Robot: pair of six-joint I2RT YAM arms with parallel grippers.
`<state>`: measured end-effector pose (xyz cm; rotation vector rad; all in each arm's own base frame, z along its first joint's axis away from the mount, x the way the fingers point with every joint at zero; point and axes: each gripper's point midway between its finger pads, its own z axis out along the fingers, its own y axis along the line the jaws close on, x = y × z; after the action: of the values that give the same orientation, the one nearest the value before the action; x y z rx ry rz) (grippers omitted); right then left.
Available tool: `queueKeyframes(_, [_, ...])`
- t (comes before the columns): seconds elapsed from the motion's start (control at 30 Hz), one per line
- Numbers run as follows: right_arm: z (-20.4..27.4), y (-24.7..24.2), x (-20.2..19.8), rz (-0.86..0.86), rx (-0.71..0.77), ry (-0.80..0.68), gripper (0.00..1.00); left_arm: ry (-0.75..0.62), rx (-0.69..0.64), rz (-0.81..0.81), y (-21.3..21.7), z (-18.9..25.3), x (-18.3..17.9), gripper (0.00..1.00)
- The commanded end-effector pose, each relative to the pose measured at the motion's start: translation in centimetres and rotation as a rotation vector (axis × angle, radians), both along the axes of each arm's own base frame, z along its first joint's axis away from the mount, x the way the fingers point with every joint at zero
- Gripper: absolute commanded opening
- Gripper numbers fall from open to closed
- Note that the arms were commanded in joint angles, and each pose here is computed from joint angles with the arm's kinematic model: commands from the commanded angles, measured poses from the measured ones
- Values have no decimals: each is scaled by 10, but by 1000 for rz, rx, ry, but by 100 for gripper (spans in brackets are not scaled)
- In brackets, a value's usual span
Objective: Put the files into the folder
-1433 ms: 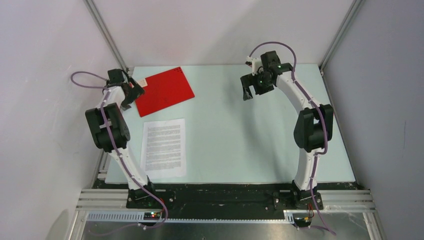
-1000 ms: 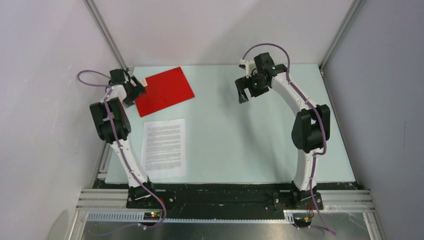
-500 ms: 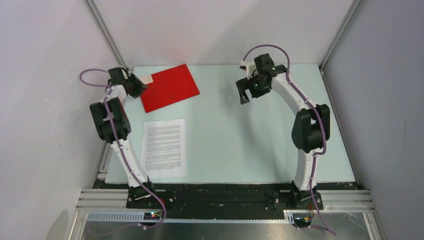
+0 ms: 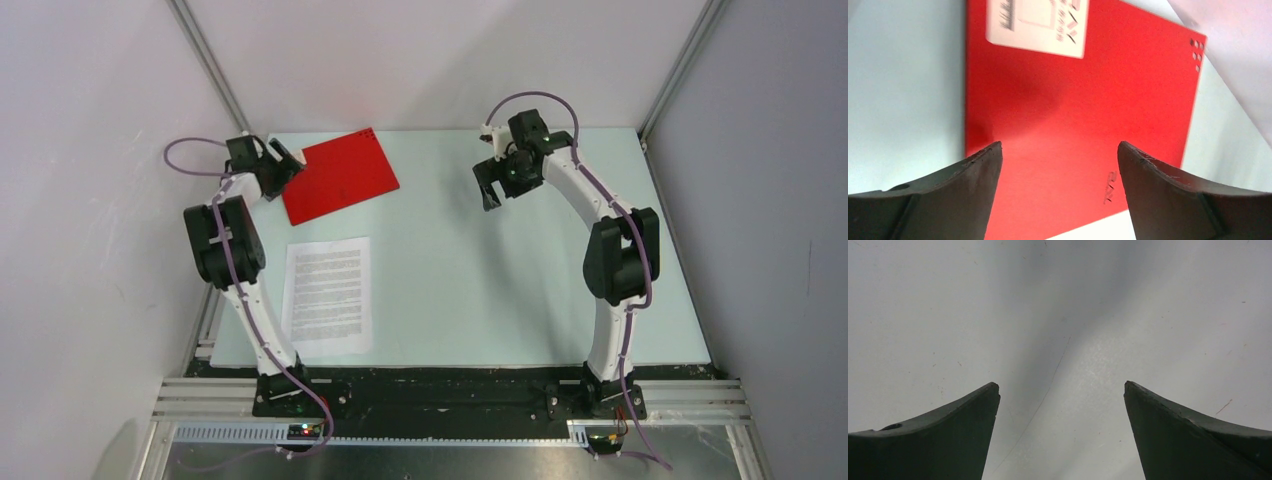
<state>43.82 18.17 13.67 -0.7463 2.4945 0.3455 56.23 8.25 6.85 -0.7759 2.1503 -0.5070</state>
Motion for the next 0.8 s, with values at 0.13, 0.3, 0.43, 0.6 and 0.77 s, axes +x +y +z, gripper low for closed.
queueKeyframes(0.13, [-6, 2, -4, 17, -13, 8, 99, -13, 309, 182, 70, 45, -3, 91])
queueKeyframes(0.3, [-7, -1, -5, 11, -27, 13, 99, 12, 225, 165, 63, 19, 5, 92])
queueKeyframes(0.43, [-6, -1, -9, 10, -32, 24, 99, 5, 140, 146, 55, 9, 14, 91])
queueKeyframes(0.6, [-6, -1, -9, 4, -41, 35, 99, -33, 46, 96, 43, 3, 24, 86])
queueKeyframes(0.77, [-6, -2, -6, 6, -57, 53, 99, -47, 6, 73, 37, -3, 27, 79])
